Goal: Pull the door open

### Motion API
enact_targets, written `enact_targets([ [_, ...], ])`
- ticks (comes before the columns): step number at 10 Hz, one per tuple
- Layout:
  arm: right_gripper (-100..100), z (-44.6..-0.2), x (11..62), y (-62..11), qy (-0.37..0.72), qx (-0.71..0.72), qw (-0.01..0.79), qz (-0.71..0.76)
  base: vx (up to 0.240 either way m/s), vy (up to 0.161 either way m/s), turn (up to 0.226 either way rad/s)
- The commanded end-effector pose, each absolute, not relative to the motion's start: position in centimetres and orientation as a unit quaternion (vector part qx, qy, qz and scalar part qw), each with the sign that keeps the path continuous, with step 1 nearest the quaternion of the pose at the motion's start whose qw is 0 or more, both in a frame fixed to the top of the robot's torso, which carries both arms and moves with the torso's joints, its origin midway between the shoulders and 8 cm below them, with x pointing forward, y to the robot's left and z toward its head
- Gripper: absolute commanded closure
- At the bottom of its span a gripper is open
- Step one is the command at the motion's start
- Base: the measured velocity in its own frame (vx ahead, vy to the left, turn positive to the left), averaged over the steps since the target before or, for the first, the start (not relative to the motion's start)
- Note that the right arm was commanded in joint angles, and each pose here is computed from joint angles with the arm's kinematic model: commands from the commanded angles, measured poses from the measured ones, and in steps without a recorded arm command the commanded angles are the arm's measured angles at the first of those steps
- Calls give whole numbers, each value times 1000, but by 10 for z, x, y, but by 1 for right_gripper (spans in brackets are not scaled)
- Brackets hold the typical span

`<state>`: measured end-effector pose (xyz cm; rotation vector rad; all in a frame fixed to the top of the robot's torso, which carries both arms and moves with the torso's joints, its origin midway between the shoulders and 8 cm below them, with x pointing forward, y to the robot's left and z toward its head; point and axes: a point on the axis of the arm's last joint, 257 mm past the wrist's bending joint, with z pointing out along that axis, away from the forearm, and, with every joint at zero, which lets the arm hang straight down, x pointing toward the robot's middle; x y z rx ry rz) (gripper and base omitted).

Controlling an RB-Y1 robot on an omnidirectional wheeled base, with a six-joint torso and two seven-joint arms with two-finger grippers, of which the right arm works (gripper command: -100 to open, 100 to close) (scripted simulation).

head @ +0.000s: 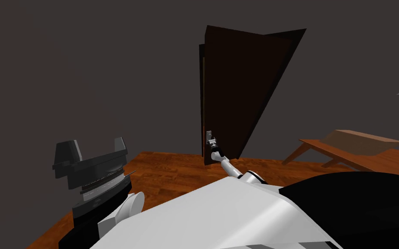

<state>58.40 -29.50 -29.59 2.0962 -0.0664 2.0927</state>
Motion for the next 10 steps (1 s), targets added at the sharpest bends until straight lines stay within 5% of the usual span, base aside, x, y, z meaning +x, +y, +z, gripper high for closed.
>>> enact_targets([
  [1,-100,-296,584,-290,-39,705,71,704,-88,-45,18],
  [4,-100,-297,584,-308,-57,705,72,704,-29,-22,85],
  [10,-100,-296,577,-361,-87,699,98,703,118,-26,170],
])
